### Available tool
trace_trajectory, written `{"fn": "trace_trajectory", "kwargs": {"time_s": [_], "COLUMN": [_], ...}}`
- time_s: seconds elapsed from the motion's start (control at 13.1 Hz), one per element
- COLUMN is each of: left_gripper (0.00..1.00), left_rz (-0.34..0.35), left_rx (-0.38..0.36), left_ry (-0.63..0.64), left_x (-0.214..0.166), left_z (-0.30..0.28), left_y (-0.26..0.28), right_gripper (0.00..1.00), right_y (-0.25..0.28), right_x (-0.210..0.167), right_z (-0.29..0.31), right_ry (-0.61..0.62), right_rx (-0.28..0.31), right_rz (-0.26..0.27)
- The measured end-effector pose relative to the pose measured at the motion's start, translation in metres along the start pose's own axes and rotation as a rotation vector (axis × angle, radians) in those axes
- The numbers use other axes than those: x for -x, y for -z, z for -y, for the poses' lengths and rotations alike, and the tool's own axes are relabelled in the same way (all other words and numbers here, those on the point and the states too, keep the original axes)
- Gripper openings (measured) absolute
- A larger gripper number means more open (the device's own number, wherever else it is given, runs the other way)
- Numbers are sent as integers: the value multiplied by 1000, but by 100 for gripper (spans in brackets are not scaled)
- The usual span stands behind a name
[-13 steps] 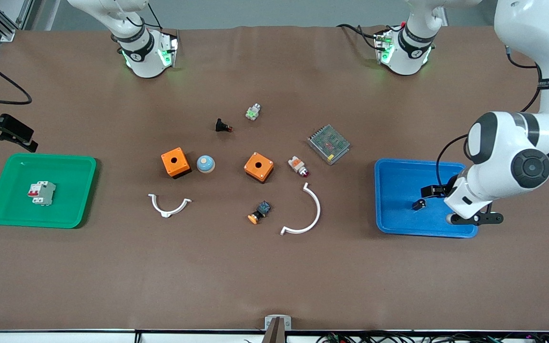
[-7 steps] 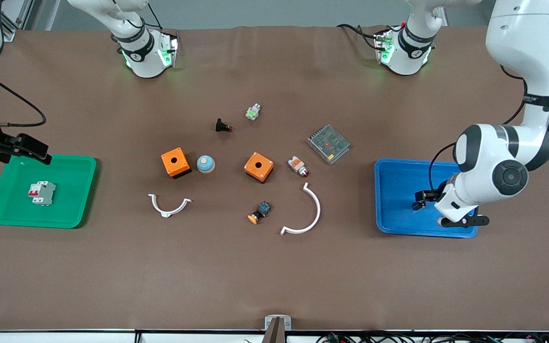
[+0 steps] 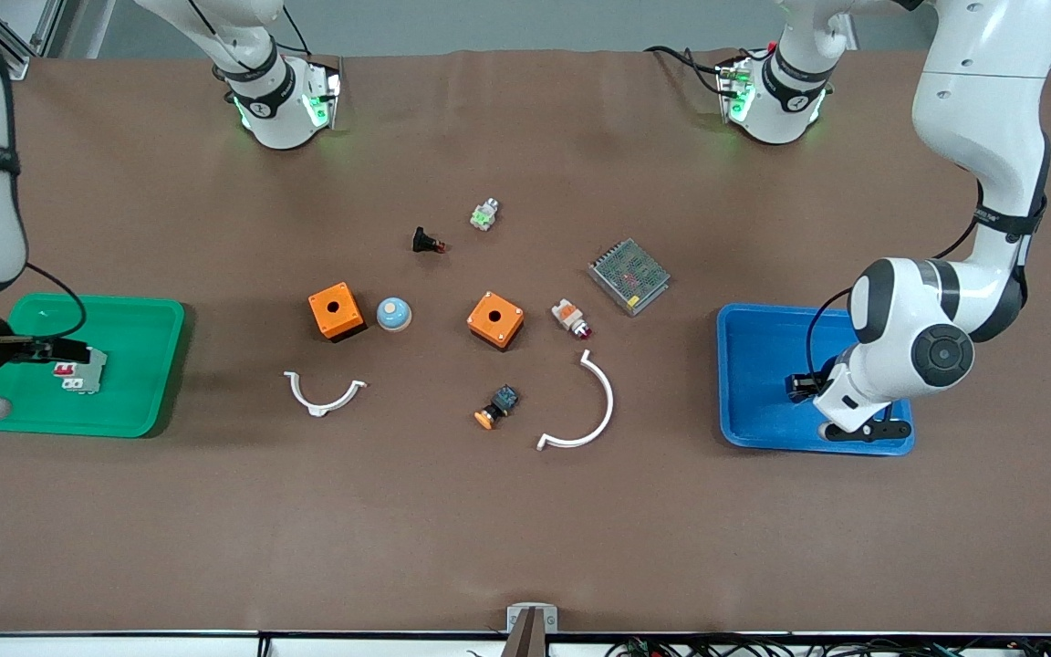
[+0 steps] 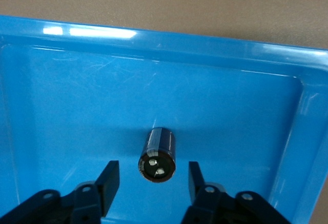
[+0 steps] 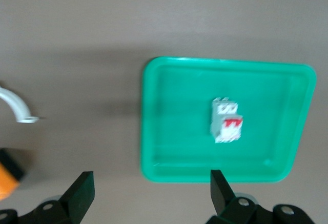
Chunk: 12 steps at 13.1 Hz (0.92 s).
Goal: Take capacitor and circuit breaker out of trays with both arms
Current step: 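Grasp the capacitor with the left gripper while the right gripper reaches the breaker, then close the right gripper on the white breaker in the green tray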
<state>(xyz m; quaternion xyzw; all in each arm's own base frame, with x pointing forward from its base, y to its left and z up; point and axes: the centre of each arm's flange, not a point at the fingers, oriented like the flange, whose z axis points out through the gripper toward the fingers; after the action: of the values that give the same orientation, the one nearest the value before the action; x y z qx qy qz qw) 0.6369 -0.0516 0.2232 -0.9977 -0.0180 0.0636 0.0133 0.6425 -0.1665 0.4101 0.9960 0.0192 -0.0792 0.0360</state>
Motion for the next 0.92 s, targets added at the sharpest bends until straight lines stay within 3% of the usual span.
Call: {"fn": "trace_trajectory", "kwargs": {"time_s": [0.08,0.15,0.23,0.38,0.76,0.92], "left_gripper": [59,50,50,37,33,33], "left_rz": [1,1,0,-1,-4,-5], "left_rx": [0,0,0,1,2,2], "left_ry": [0,1,2,6,9,9], "left_x": [0,0,0,0,-1,-1], "left_z": [0,0,1,4,5,5], "left_y": [-1,-1,-1,-2,-2,-2], "right_gripper": [100,100,100,100,100,100], "right_y": [-12,-24,-34,-60,-130,-145], "right_x": [0,1,2,-2,-4,-3], "right_z": [-25,-47,-64,-94,-129,-126], "right_ry": [29,50,68,82,38,30], "right_rx": [-1,0,2,14,-6,-10], "right_rz": [-15,-29,-45,-86,-89,-119]}}
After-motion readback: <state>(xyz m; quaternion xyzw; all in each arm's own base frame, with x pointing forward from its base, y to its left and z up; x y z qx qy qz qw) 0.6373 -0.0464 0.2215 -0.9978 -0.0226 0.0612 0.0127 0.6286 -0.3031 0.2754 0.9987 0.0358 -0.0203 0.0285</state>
